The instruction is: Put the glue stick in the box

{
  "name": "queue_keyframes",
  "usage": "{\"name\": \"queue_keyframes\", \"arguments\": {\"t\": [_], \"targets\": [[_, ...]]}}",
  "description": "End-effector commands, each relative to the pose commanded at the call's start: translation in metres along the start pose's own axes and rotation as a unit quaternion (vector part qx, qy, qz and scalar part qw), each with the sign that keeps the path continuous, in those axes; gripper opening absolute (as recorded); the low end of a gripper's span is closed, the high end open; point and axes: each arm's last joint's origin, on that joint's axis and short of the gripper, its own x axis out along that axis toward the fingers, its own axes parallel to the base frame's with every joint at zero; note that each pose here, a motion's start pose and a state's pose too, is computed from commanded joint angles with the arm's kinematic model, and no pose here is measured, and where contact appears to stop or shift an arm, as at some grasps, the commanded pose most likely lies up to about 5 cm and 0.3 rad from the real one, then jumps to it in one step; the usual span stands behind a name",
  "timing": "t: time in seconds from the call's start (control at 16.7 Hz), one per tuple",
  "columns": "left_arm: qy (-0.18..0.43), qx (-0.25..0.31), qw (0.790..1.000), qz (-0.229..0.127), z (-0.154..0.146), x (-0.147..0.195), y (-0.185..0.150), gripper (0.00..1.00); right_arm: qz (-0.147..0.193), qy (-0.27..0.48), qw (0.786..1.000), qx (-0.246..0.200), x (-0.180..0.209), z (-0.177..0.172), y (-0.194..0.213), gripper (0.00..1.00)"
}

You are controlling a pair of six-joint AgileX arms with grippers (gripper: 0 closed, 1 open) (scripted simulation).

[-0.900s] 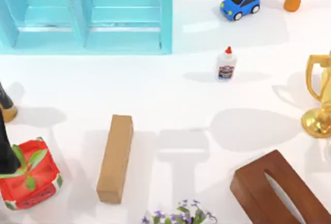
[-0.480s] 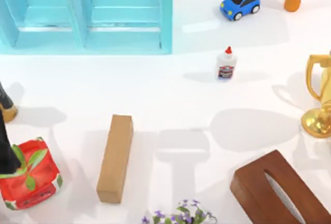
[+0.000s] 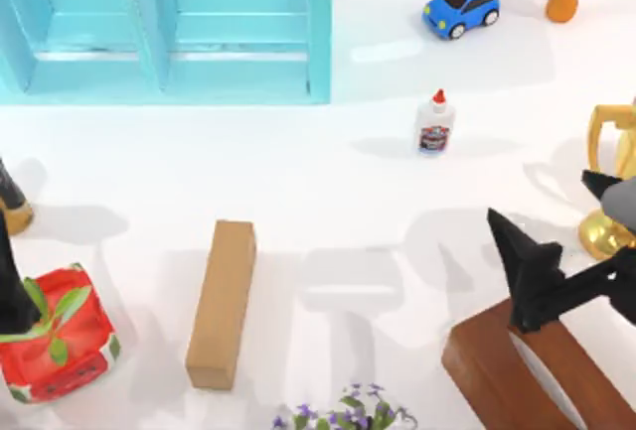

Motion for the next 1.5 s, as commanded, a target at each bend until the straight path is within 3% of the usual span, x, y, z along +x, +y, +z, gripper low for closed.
{"name": "queue_keyframes", "arguments": {"t": [0.18,0.42,0.66,0.9,1.08,1.5], "targets": [[0.0,0.0,1.0,0.0,0.0,0.0,0.0,1.0,0.009,0.046,0.999,-0.003,0.042,-0.008,0.028,1.0],[0.0,0.0,1.0,0.0,0.0,0.0,0.0,1.0,-0.022,0.056,0.998,-0.004,0.092,-0.025,0.056,1.0],[0.0,0.0,1.0,0.0,0.0,0.0,0.0,1.0,-0.093,0.046,0.995,-0.002,0.137,-0.05,0.063,1.0],[0.0,0.0,1.0,0.0,0.0,0.0,0.0,1.0,-0.187,0.031,0.982,0.002,0.171,-0.073,0.047,1.0],[0.0,0.0,1.0,0.0,0.0,0.0,0.0,1.0,-0.237,0.021,0.971,0.007,0.184,-0.083,0.033,1.0],[0.0,0.0,1.0,0.0,0.0,0.0,0.0,1.0,-0.245,0.02,0.969,0.006,0.185,-0.085,0.031,1.0]]}}
